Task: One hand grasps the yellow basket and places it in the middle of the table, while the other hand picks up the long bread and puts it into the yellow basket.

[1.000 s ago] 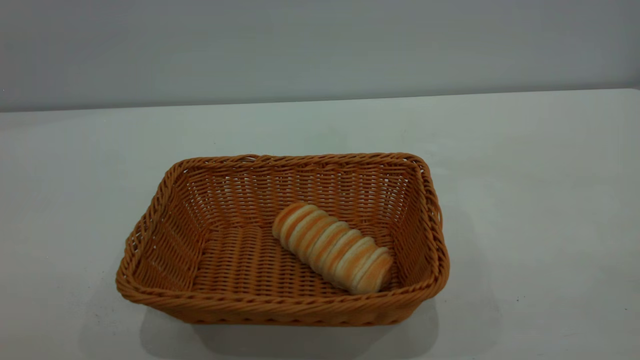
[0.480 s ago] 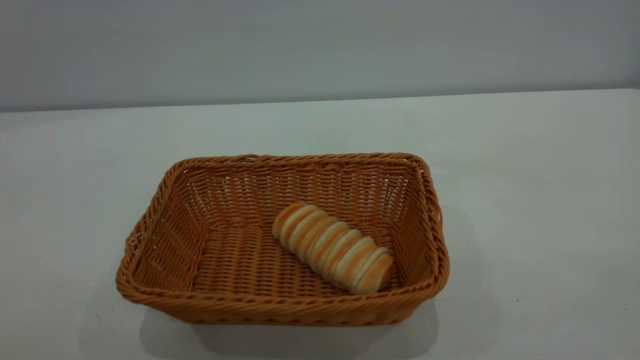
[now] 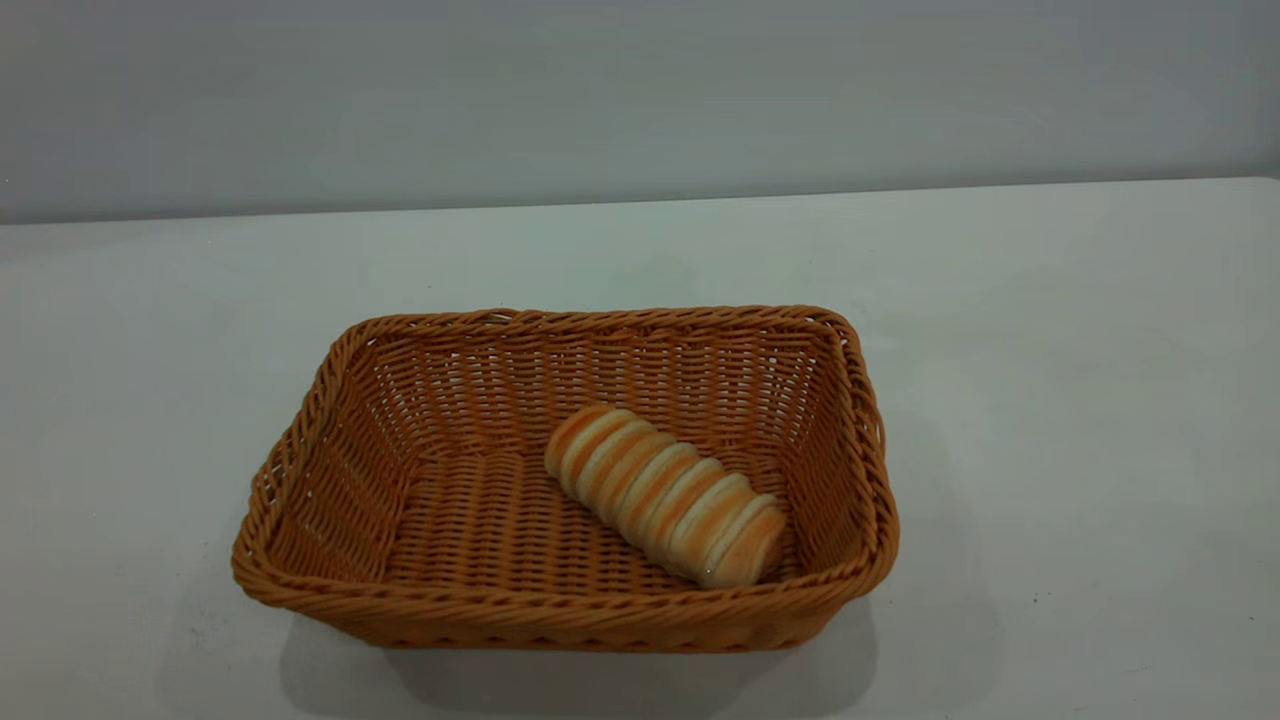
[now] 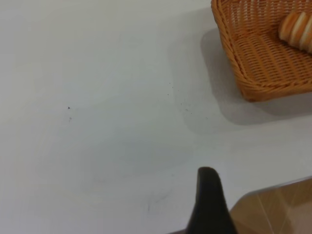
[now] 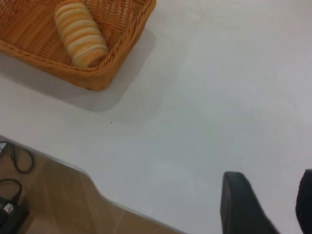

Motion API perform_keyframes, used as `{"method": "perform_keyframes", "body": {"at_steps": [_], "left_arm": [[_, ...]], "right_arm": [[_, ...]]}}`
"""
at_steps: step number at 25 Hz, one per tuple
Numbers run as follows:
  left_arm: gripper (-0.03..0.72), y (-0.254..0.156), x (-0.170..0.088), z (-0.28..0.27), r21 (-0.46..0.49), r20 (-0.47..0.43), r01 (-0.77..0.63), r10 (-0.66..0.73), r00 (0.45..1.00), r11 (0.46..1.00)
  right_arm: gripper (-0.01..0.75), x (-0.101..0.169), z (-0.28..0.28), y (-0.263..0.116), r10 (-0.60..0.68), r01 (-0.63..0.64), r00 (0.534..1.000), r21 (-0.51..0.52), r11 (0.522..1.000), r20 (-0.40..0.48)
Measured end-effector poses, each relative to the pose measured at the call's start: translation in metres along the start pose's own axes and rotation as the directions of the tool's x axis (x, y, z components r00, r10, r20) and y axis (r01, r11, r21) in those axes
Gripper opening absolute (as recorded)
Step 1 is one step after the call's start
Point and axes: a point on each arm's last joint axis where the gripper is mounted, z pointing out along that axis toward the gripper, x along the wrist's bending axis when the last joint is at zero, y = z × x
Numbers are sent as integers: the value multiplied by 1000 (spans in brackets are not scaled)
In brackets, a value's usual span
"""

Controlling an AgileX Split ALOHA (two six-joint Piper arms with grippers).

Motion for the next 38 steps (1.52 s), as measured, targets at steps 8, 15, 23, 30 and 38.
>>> {"method": "perform_keyframes", "body": {"at_steps": [8, 15, 23, 30, 38], "left_arm": [[577, 0, 0, 0, 0, -3, 2, -2, 1000, 1000], [577, 0, -1, 0, 2, -56, 43, -43, 998, 999], [577, 0, -2, 0, 1, -100, 78, -77, 992, 997], [577, 0, -2, 0, 1, -100, 78, -77, 992, 997], [577, 0, -2, 0, 1, -100, 78, -77, 992, 997]], "right_arm": [[322, 1, -2, -2, 77, -75, 991, -20, 997, 105], [322, 3, -3, -2, 175, -171, 951, -39, 985, 254], [322, 3, -3, -2, 193, -188, 940, -43, 981, 281], [322, 3, -3, -2, 193, -188, 940, -43, 981, 281], [322, 3, -3, -2, 177, -173, 950, -40, 984, 257]]}}
